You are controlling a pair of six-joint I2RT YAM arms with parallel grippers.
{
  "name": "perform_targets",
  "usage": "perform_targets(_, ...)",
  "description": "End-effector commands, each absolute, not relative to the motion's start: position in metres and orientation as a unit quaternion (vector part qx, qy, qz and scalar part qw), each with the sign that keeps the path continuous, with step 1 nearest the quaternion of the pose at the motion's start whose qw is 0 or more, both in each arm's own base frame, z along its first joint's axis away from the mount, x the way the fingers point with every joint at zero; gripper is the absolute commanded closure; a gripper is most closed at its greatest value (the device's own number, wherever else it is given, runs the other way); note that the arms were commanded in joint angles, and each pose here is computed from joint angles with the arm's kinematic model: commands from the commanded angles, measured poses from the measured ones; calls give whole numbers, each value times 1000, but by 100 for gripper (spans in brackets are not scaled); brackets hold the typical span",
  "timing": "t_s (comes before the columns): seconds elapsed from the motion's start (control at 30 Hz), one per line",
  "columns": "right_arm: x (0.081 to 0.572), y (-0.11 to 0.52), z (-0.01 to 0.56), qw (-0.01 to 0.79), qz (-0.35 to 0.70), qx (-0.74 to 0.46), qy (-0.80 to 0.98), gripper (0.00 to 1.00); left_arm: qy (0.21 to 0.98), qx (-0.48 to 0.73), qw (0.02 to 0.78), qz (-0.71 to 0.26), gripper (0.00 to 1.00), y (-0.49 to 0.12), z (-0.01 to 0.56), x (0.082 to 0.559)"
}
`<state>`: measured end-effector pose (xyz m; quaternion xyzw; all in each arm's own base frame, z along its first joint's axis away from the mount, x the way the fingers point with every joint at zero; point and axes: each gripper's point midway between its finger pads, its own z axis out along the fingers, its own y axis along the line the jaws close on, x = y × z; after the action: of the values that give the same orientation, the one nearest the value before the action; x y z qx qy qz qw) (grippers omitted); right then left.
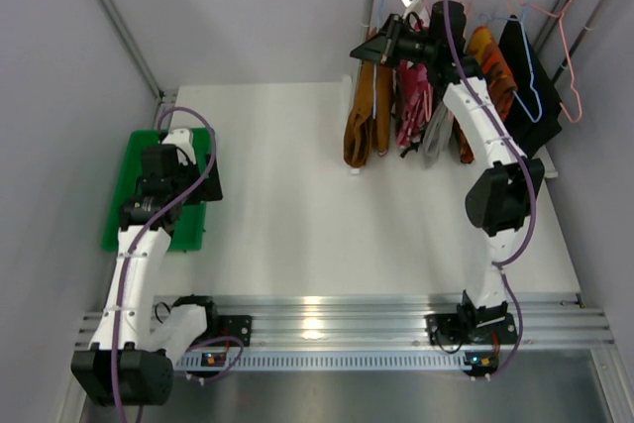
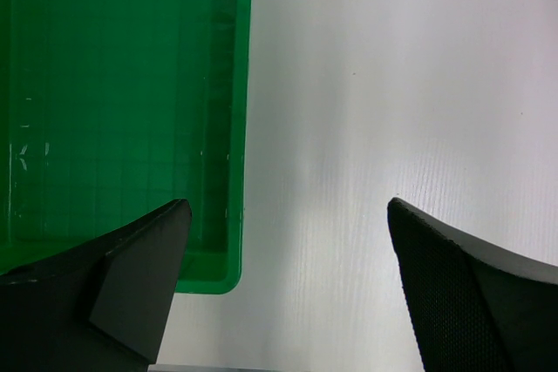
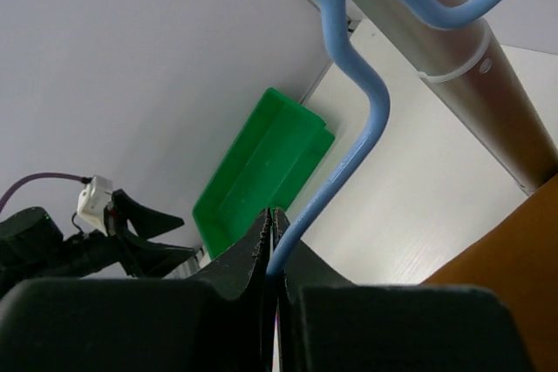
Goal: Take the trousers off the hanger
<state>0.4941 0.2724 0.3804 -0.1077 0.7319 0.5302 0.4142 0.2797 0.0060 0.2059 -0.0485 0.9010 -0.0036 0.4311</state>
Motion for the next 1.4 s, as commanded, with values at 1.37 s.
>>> perform_targets(1.37,286,254,507,467,634,-211,579,100,794,159,558,-179,1,-76,273,236)
